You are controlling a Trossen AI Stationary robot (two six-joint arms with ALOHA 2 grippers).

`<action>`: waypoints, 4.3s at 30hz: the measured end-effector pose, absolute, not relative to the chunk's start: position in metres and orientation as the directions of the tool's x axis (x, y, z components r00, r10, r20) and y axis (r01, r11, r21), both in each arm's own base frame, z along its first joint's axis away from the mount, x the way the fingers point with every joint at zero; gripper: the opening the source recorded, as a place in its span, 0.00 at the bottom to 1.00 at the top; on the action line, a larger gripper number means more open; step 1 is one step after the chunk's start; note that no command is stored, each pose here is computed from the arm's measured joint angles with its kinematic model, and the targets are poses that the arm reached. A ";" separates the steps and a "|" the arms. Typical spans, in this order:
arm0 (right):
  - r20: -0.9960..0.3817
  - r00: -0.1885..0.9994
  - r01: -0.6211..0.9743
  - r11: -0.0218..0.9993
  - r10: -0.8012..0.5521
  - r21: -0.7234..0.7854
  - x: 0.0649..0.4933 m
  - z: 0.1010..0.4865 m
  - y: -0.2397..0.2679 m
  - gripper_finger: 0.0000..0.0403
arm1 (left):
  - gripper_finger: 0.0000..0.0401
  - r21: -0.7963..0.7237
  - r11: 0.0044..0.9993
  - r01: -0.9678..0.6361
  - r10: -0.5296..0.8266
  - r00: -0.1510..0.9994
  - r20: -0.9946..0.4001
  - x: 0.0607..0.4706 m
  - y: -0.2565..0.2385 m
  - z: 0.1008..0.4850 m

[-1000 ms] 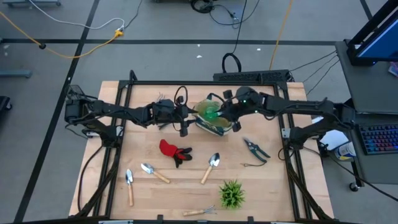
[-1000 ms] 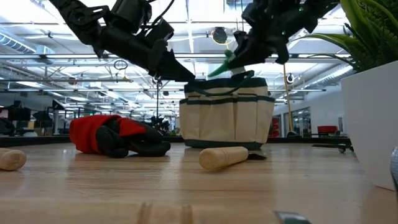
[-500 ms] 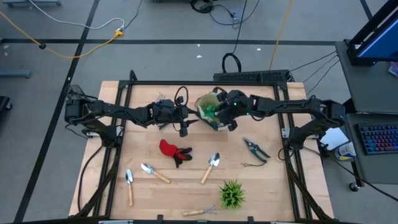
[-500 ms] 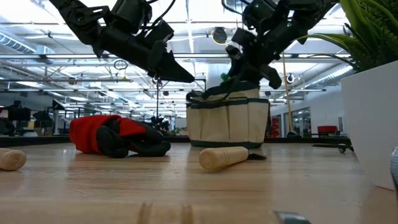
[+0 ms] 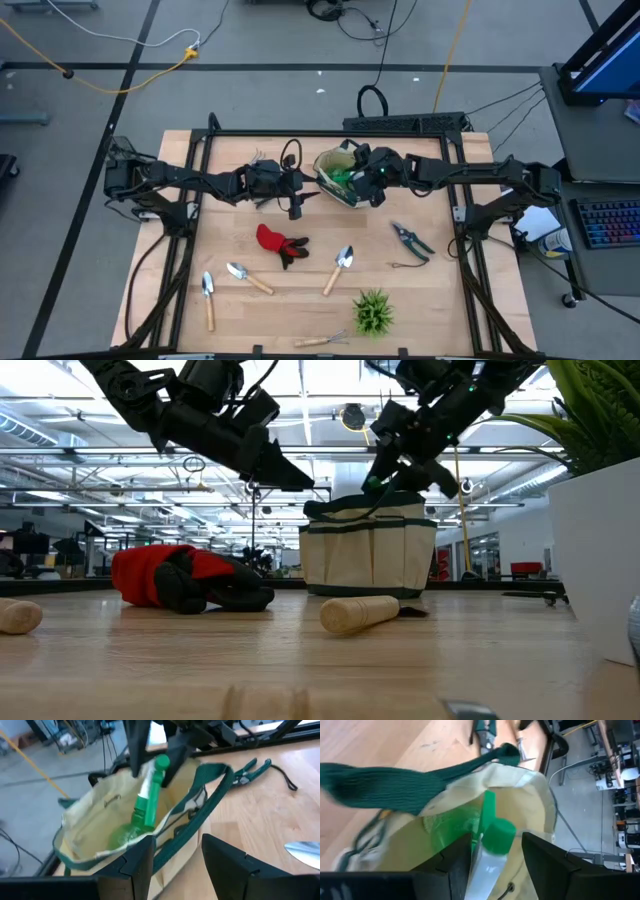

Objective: Pick & Place Garden tools in Gardening bag
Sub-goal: Put the green spray bottle into the gardening bag

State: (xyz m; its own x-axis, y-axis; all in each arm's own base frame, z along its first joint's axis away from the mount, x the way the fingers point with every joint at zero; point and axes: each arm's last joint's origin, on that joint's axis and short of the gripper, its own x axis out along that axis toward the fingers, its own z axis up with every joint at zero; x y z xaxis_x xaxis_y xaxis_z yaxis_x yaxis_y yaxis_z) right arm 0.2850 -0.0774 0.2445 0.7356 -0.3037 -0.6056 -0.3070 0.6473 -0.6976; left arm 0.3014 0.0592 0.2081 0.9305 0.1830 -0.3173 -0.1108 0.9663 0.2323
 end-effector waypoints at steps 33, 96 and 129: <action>-0.577 0.747 -0.220 0.698 -0.329 -0.682 0.277 0.245 -0.067 0.01 | 0.44 0.029 0.963 -0.269 0.266 0.924 -0.275 0.302 0.063 0.212; -0.540 0.746 -0.245 0.593 -0.390 -0.767 0.249 0.214 -0.046 0.00 | 0.03 -0.280 0.922 -0.269 0.190 0.941 -0.281 0.314 0.089 0.182; -0.635 0.757 -0.300 0.783 -0.153 -0.545 0.275 0.170 -0.054 0.00 | 0.02 -0.049 0.992 -0.114 0.097 0.960 -0.262 0.325 0.037 0.183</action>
State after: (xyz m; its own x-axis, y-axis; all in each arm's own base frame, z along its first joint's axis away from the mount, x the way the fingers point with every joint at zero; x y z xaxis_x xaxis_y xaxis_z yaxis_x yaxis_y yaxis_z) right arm 0.2748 -0.0545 0.1703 0.7574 -0.1525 -0.6349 -0.2996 0.7827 -0.5455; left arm 0.3248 0.0372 0.1834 0.9601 0.0973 -0.2622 -0.1139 0.9923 -0.0491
